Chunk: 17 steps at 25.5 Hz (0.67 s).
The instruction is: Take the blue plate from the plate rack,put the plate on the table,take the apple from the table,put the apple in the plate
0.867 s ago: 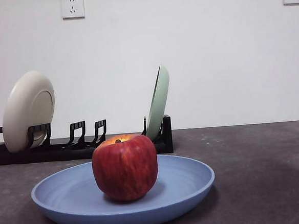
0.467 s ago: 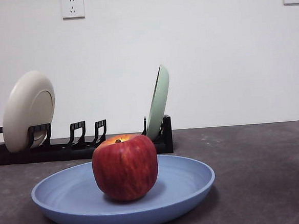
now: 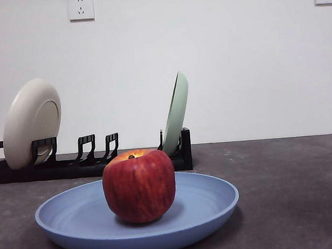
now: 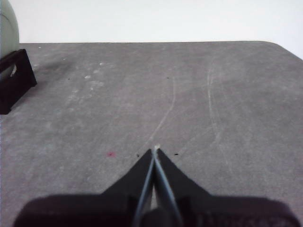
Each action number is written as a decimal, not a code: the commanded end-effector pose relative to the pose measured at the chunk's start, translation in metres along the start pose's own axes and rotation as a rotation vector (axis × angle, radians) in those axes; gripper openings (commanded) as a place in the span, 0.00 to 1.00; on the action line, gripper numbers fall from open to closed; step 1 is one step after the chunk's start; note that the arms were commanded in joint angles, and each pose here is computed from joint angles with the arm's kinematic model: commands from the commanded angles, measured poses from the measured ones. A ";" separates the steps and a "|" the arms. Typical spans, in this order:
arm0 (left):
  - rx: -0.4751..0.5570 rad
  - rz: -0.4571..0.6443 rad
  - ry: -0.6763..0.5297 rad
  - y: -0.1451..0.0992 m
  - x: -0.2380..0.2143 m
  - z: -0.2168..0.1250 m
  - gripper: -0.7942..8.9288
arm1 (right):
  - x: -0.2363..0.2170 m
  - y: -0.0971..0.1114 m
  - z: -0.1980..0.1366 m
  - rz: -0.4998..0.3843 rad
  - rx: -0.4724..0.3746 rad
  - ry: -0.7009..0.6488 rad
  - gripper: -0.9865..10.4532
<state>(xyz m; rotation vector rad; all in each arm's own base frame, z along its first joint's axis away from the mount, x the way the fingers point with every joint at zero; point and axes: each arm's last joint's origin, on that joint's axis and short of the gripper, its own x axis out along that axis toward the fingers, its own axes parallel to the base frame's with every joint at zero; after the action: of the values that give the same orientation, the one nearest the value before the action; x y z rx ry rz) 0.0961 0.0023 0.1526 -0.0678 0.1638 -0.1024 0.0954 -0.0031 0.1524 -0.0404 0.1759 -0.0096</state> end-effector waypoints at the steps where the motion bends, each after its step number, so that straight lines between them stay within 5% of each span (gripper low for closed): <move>1: -0.007 0.001 0.006 0.000 0.001 -0.003 0.08 | 0.001 0.000 -0.003 -0.002 -0.005 0.006 0.09; 17: -0.007 0.001 0.007 0.000 0.001 -0.003 0.08 | 0.001 0.000 -0.002 -0.003 0.020 0.004 0.09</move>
<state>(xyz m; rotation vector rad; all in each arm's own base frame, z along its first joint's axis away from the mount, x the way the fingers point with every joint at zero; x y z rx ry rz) 0.0963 0.0023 0.1522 -0.0684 0.1687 -0.1023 0.0954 -0.0031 0.1524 -0.0316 0.1750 -0.0104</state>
